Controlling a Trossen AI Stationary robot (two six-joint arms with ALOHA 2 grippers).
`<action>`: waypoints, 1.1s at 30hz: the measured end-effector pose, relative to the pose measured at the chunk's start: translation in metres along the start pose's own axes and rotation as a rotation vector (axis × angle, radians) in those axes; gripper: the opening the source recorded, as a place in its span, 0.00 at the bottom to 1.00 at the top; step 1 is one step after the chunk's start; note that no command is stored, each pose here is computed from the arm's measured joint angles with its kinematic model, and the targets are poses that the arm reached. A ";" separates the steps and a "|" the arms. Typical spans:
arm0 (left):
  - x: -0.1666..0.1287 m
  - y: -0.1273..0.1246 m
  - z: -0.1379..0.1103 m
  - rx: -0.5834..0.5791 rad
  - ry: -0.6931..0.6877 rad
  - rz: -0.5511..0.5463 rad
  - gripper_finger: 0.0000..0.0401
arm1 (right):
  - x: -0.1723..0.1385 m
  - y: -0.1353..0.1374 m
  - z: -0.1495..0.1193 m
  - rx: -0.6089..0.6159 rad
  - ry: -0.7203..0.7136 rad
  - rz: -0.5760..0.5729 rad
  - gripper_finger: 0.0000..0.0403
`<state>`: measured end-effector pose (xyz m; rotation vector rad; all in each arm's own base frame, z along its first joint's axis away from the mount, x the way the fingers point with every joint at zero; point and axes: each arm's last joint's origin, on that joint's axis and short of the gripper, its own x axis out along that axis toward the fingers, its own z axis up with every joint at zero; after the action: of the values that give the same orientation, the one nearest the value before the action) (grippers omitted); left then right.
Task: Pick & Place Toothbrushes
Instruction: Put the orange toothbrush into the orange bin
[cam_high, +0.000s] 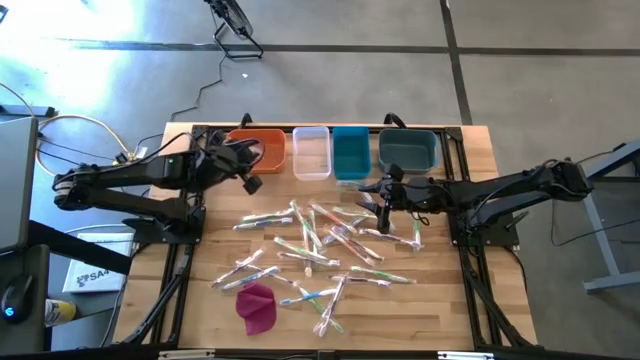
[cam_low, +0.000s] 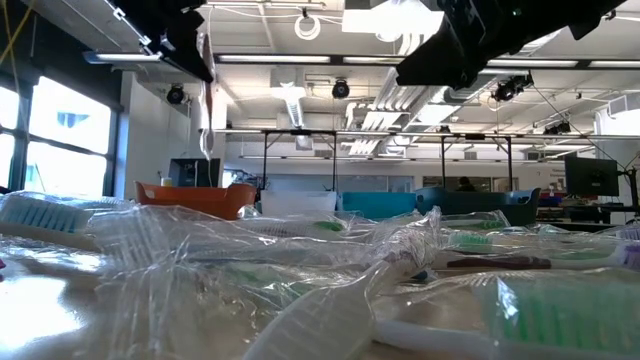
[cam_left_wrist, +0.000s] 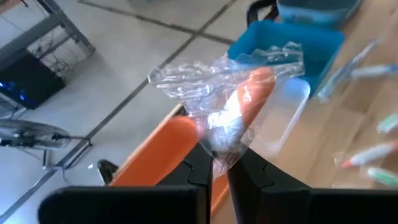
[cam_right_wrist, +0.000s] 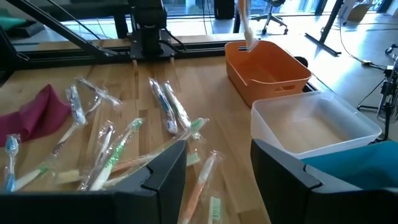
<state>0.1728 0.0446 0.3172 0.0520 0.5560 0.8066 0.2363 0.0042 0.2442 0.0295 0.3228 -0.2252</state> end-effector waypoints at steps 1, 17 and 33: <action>0.002 0.001 0.001 -0.005 0.005 0.010 0.06 | 0.000 0.000 0.000 0.000 -0.001 0.000 0.43; 0.066 0.045 -0.011 -0.147 0.239 0.094 0.06 | 0.000 0.000 0.000 0.004 0.000 0.000 0.43; 0.091 0.061 -0.031 -0.223 0.443 0.115 0.06 | 0.000 0.000 0.000 0.004 0.000 0.000 0.42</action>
<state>0.1672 0.1454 0.2649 -0.3092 0.8822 0.9953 0.2363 0.0042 0.2441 0.0331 0.3229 -0.2258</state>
